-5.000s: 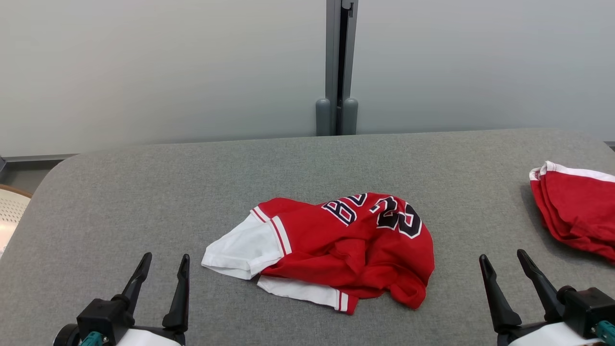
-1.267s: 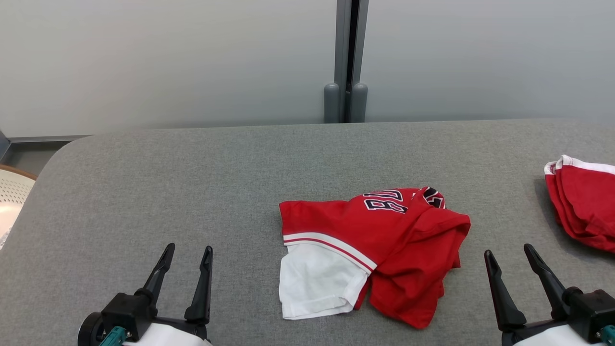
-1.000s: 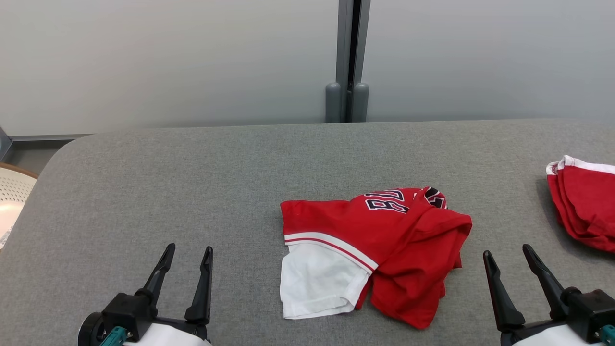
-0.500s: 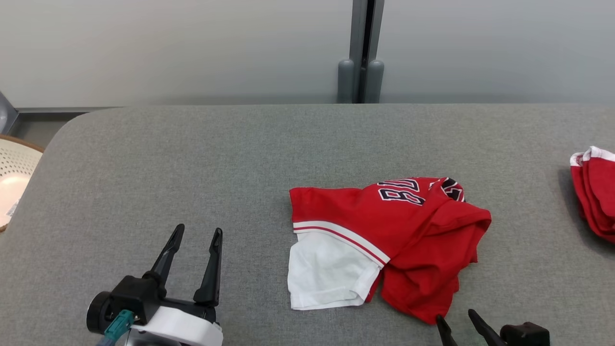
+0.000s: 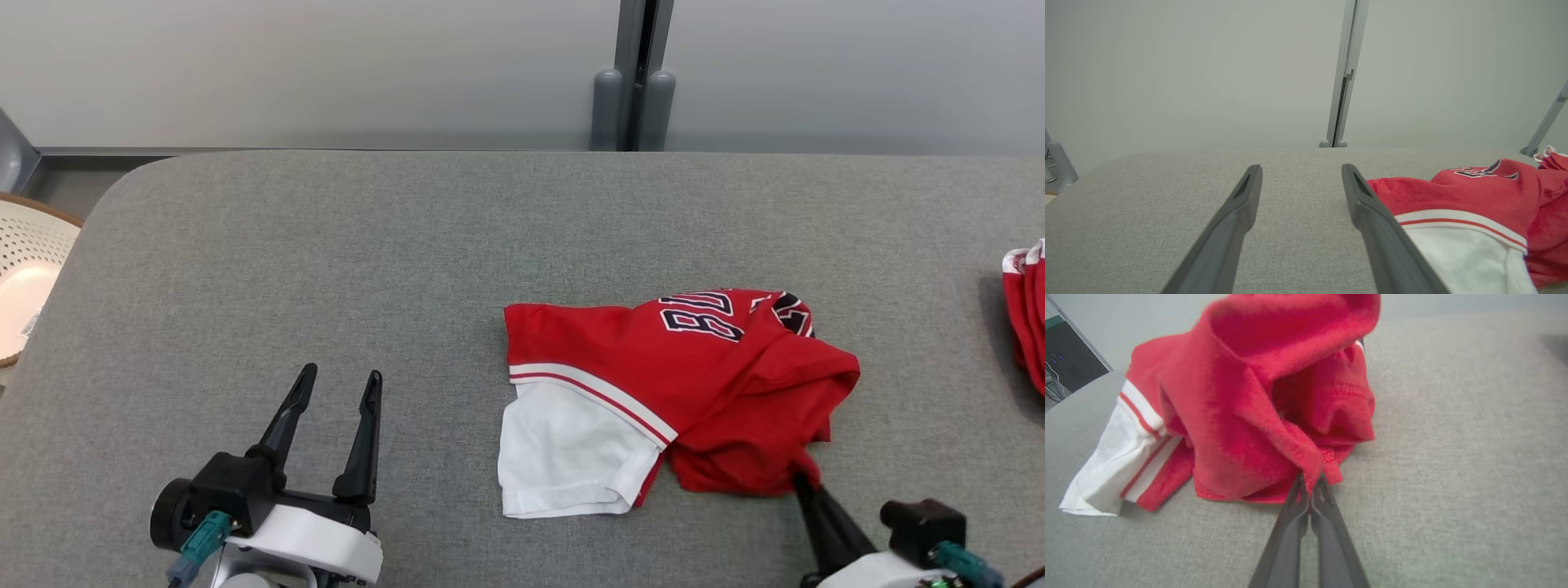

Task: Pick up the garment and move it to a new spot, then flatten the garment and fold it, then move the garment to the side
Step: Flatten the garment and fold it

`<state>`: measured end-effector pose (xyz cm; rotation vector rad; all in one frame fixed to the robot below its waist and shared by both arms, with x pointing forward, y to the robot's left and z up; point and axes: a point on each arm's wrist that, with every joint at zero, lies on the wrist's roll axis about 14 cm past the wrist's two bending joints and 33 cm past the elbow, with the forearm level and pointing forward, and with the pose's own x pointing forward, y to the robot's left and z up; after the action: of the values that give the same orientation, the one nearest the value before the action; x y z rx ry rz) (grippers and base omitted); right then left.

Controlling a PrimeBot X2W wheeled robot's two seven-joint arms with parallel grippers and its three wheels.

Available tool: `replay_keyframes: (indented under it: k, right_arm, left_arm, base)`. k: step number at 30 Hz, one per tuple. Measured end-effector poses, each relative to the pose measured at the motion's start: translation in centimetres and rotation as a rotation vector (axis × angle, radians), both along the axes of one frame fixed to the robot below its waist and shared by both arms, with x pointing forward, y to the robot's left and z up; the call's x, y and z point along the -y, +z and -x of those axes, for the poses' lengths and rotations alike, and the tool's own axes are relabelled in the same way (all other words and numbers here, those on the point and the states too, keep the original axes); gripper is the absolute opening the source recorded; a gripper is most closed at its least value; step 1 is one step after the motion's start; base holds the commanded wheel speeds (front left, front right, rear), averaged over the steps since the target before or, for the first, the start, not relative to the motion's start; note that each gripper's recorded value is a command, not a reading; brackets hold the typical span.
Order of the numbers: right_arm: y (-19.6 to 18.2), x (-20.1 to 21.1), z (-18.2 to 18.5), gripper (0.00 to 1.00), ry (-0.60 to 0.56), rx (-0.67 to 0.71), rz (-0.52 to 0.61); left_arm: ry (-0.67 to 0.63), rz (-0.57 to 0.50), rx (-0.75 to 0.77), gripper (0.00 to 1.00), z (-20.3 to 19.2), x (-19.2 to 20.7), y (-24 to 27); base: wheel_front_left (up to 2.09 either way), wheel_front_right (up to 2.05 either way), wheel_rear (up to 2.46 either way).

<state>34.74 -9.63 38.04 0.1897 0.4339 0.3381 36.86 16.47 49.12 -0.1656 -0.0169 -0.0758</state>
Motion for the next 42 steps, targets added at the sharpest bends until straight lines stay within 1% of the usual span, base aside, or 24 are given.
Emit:
replay_keyframes:
  k: [5, 10, 16, 18, 19, 21, 25, 29, 32, 36, 38, 39, 42]
  right_arm:
    - [4.3, 3.5, -3.4, 0.0, -0.064, 0.179, 0.06]
    - [10.3, 6.5, -6.7, 0.0, -0.11, 0.381, 0.137]
    - [16.9, 8.8, -8.4, 0.0, -0.165, 0.6, 0.2]
    - [17.9, 9.0, -8.4, 0.0, -0.173, 0.64, 0.212]
    - [17.5, 8.6, -8.2, 0.0, -0.163, 0.631, 0.212]
    - [15.1, 6.9, -7.3, 0.0, -0.115, 0.555, 0.203]
    - [8.8, 2.8, -4.1, 0.0, -0.005, 0.343, 0.15]
    - [3.2, 0.4, -0.1, 0.0, 0.045, 0.134, 0.096]
    - [0.9, -0.2, 1.7, 0.0, 0.049, 0.043, 0.074]
    - [-0.3, -0.2, 2.7, 0.0, 0.033, -0.005, 0.052]
    - [0.4, -0.3, 2.3, 0.76, 0.024, 0.028, 0.036]
    - [1.1, -0.3, 1.9, 1.0, 0.019, 0.055, 0.031]
    - [4.0, -0.2, 0.4, 1.0, 0.002, 0.172, 0.009]
  left_arm:
    - [-0.005, 0.0, 0.01, 1.0, -0.3, 0.2, 0.3]
    - [-0.017, 0.006, 0.014, 1.0, -0.5, 0.7, 0.4]
    - [-0.014, 0.007, 0.016, 1.0, -0.5, 0.7, 0.4]
    - [-0.014, 0.008, 0.017, 1.0, -0.6, 0.6, 0.5]
    - [-0.014, 0.008, 0.018, 1.0, -0.6, 0.6, 0.5]
    - [-0.015, 0.008, 0.017, 1.0, -0.5, 0.6, 0.4]
    - [-0.01, 0.01, 0.011, 1.0, -0.6, 0.5, 0.2]
    - [-0.012, 0.013, 0.013, 1.0, -0.8, 0.7, 0.3]
    - [-0.02, 0.013, 0.013, 1.0, -0.9, 0.9, 0.3]
    - [-0.027, 0.008, 0.012, 1.0, -1.0, 1.1, 0.2]
    - [-0.03, 0.006, 0.015, 1.0, -1.0, 1.1, 0.3]
    - [-0.031, 0.005, 0.017, 1.0, -1.0, 1.2, 0.4]
    - [-0.033, 0.001, 0.02, 1.0, -0.7, 1.1, 0.5]
  base:
    - [0.0, 0.0, 0.0]
    - [0.0, 0.0, 0.0]
    - [0.0, 0.0, 0.0]
    - [0.0, 0.0, 0.0]
    - [0.0, 0.0, 0.0]
    - [0.0, 0.0, 0.0]
    - [0.0, 0.0, 0.0]
    - [0.0, 0.0, 0.0]
    - [0.0, 0.0, 0.0]
    - [0.0, 0.0, 0.0]
    - [0.0, 0.0, 0.0]
    - [0.0, 0.0, 0.0]
    - [0.0, 0.0, 0.0]
